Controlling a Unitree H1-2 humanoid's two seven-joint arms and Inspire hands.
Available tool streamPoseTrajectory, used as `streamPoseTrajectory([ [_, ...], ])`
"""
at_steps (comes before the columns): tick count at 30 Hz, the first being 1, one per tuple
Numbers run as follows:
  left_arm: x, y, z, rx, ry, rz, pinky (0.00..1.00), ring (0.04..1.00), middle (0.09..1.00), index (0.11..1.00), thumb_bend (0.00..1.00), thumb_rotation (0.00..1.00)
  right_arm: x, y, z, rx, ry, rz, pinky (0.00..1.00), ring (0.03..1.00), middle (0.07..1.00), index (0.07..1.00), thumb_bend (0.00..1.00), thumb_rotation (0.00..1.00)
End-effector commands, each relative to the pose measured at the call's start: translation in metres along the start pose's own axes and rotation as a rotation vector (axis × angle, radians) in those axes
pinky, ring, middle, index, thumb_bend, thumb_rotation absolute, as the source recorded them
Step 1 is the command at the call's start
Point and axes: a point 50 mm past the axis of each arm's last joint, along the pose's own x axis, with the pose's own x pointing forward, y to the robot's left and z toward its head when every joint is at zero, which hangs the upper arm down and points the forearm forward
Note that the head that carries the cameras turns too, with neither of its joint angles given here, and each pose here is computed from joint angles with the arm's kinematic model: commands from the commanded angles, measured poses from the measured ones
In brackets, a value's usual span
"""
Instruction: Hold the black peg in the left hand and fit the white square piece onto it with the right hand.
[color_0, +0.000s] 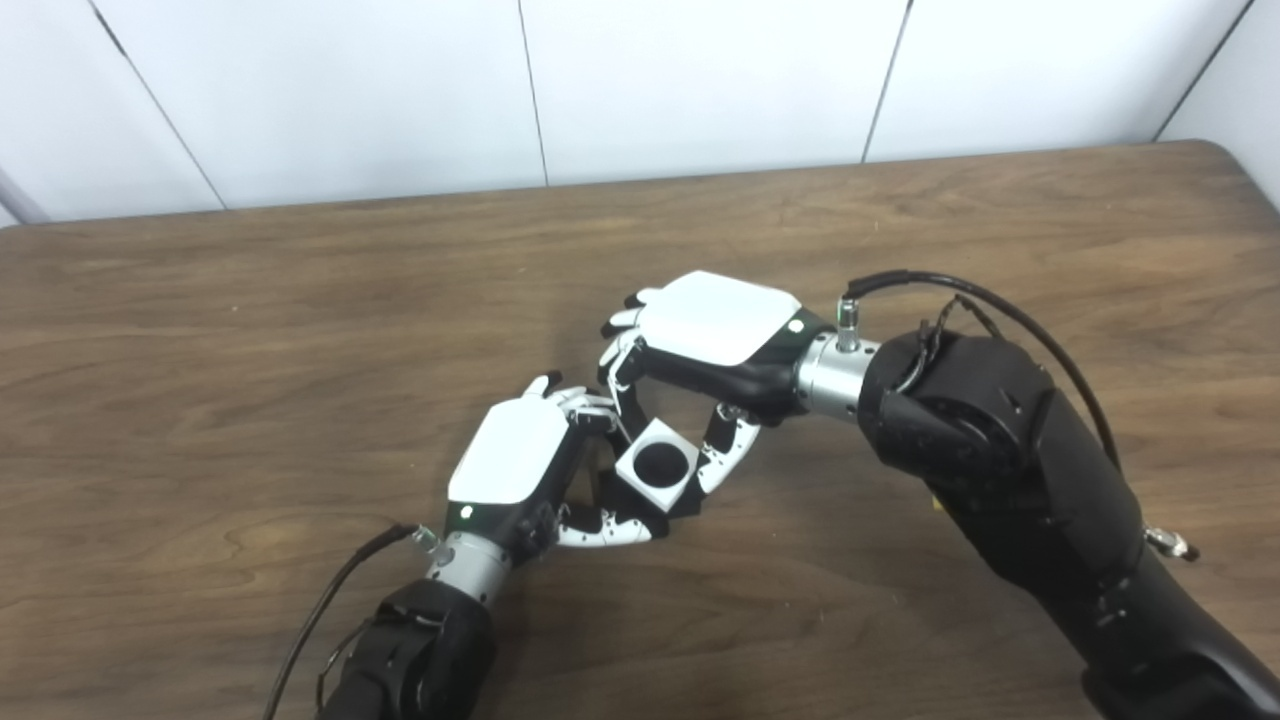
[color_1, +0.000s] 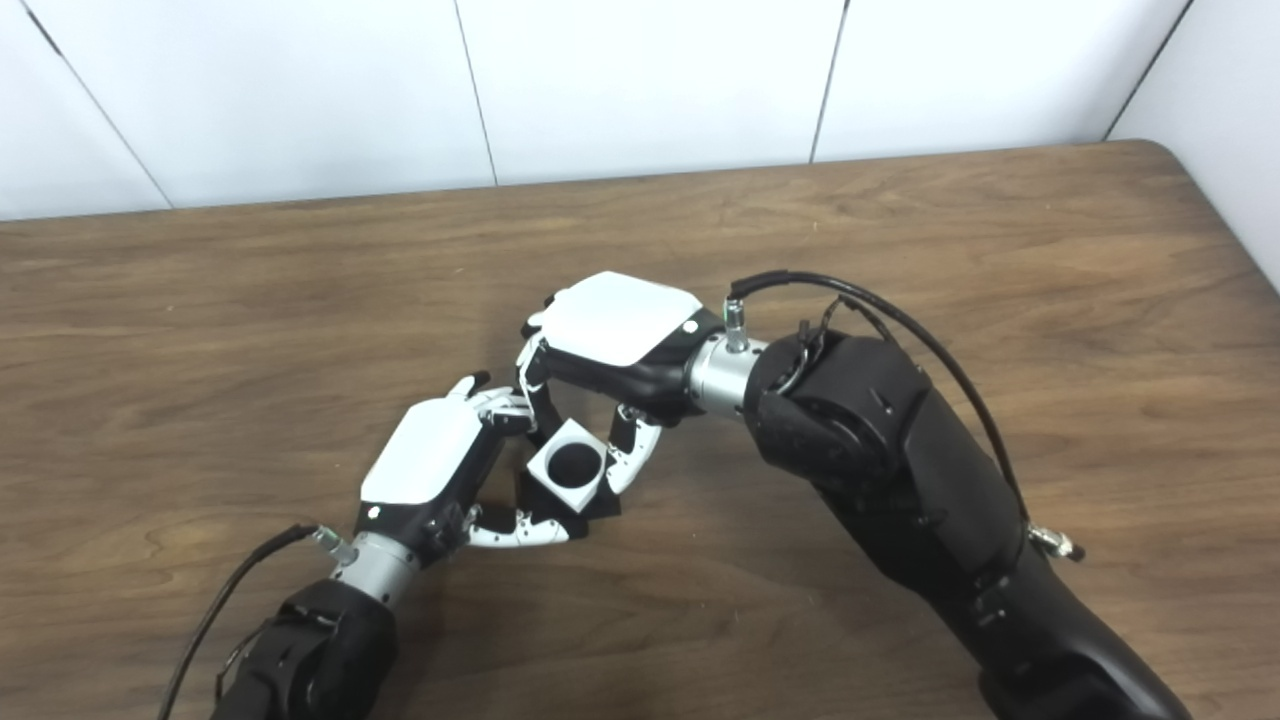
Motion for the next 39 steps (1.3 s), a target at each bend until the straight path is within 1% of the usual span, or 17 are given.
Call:
streamPoseTrajectory([
  [1,-0.004,-0.013,-0.001,-0.011,0.011,-0.078,0.98,0.838,0.761,0.484,0.52,0.05,0.001,-0.014,0.000,-0.028,-0.009,-0.061,0.95,0.915,0.790,0.486,0.52,0.14],
  [7,-0.003,-0.013,0.000,-0.007,0.009,-0.078,0.98,0.840,0.761,0.484,0.52,0.05,0.003,-0.013,-0.004,-0.012,0.001,-0.067,0.96,0.922,0.790,0.486,0.52,0.13],
  [18,-0.002,-0.013,-0.001,-0.020,0.015,-0.076,0.99,0.845,0.763,0.484,0.52,0.05,0.003,-0.014,-0.011,-0.021,0.023,-0.064,0.95,0.926,0.780,0.486,0.52,0.13],
  [30,-0.002,-0.012,-0.001,-0.024,0.017,-0.074,1.00,0.847,0.763,0.484,0.52,0.05,0.004,-0.006,-0.009,-0.014,0.021,-0.040,0.93,0.917,0.782,0.486,0.52,0.13],
  [39,-0.001,-0.012,0.002,-0.023,0.017,-0.073,1.00,0.847,0.761,0.484,0.52,0.05,0.002,-0.003,-0.007,-0.006,0.008,-0.053,0.93,0.908,0.779,0.487,0.52,0.14],
])
